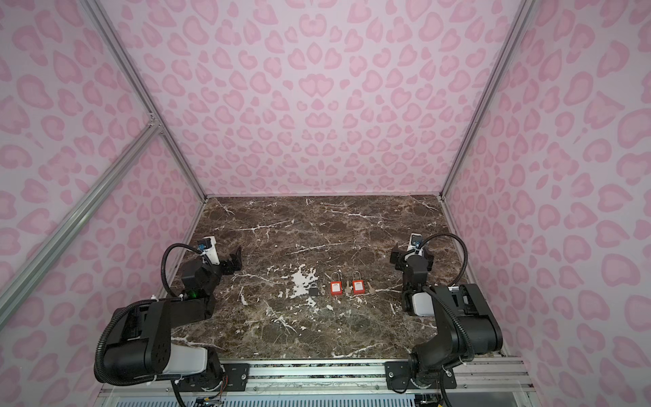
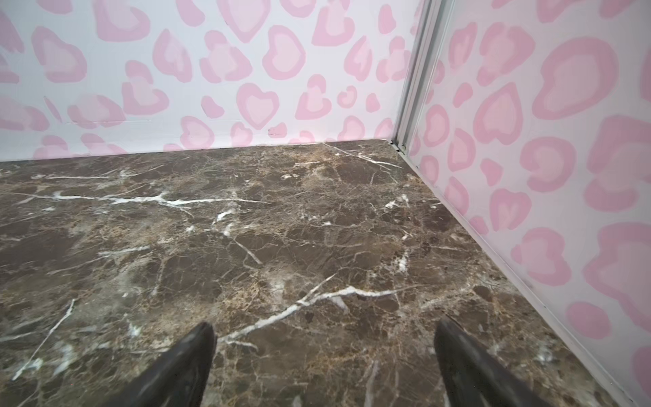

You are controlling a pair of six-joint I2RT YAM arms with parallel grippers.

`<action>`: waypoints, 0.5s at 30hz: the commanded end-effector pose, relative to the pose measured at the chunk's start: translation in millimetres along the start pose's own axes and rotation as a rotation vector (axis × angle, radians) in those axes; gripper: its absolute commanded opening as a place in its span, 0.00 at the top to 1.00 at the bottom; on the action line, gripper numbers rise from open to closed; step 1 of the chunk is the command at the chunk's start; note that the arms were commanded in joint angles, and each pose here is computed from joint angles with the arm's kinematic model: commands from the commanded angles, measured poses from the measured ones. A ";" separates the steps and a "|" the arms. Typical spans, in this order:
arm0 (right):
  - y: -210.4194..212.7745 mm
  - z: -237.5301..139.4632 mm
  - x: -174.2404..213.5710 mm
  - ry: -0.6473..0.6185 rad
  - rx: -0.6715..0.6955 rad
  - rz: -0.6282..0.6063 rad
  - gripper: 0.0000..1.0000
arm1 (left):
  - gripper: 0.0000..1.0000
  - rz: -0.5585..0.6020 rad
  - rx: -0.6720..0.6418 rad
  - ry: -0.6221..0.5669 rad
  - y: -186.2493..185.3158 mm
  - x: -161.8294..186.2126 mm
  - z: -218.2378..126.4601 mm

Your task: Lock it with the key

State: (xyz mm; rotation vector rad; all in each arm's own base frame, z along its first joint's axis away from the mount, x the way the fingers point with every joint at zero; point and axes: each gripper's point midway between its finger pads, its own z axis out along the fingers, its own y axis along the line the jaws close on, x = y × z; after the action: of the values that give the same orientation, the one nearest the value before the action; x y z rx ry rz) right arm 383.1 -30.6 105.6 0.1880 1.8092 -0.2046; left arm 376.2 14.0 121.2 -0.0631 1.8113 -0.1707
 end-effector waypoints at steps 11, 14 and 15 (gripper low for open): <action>-10.1 3.9 3.3 0.040 0.072 -0.006 0.01 | 0.04 0.078 -0.067 0.010 -2.9 2.0 13.5; -10.1 3.8 4.1 0.044 0.072 -0.007 0.01 | 0.03 0.080 -0.071 0.012 -2.8 2.5 13.5; -9.4 3.9 3.1 0.041 0.070 -0.007 0.01 | 0.03 0.081 -0.071 0.011 -3.3 2.2 13.3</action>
State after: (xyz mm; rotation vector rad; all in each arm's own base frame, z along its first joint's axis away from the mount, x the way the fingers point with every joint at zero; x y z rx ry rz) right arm 384.2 -37.8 101.7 0.2192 1.8481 -0.2589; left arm 385.2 8.5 110.2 -0.0468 1.8497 -0.0689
